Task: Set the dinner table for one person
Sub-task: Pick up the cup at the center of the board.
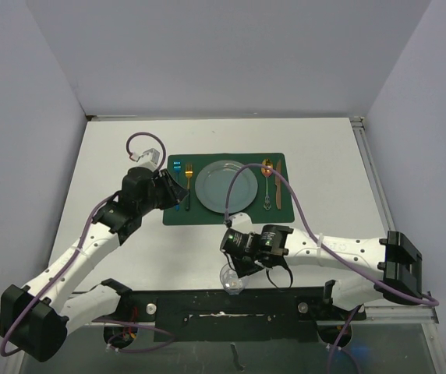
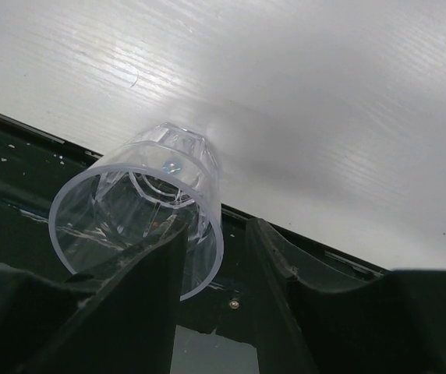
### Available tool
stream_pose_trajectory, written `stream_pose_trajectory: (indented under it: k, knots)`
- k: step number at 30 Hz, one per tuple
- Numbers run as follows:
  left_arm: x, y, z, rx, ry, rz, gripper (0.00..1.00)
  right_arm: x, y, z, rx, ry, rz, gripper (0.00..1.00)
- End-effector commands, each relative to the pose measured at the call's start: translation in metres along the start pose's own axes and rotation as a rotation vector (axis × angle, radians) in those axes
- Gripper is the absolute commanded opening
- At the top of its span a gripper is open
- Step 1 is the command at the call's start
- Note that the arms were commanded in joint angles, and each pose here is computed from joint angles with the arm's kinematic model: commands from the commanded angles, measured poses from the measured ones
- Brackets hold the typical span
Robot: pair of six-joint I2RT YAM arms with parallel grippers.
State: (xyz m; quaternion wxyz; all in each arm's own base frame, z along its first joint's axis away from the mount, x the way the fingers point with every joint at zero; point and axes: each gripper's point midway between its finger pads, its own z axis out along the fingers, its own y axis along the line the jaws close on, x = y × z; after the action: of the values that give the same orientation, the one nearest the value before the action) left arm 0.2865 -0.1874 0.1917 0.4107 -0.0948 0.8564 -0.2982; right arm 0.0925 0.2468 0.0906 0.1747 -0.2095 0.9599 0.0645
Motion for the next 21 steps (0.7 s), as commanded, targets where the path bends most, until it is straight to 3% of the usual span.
stream_pose_trajectory:
  k: [1, 10, 16, 21]
  knots:
    - [-0.015, -0.013, -0.004, 0.046, -0.062, 0.001, 0.25, -0.005, 0.001, -0.006, -0.019, -0.038, 0.033, 0.37]
    - [-0.013, -0.011, -0.005, 0.044, -0.064, -0.004, 0.24, 0.004, 0.007, 0.005, -0.029, -0.005, 0.011, 0.35]
    - [-0.013, -0.009, -0.005, 0.037, -0.065, -0.006, 0.25, 0.008, 0.014, 0.011, -0.041, 0.009, -0.008, 0.12]
    - [-0.011, -0.007, -0.004, 0.030, -0.063, -0.009, 0.25, 0.008, 0.016, 0.012, -0.044, 0.004, -0.016, 0.00]
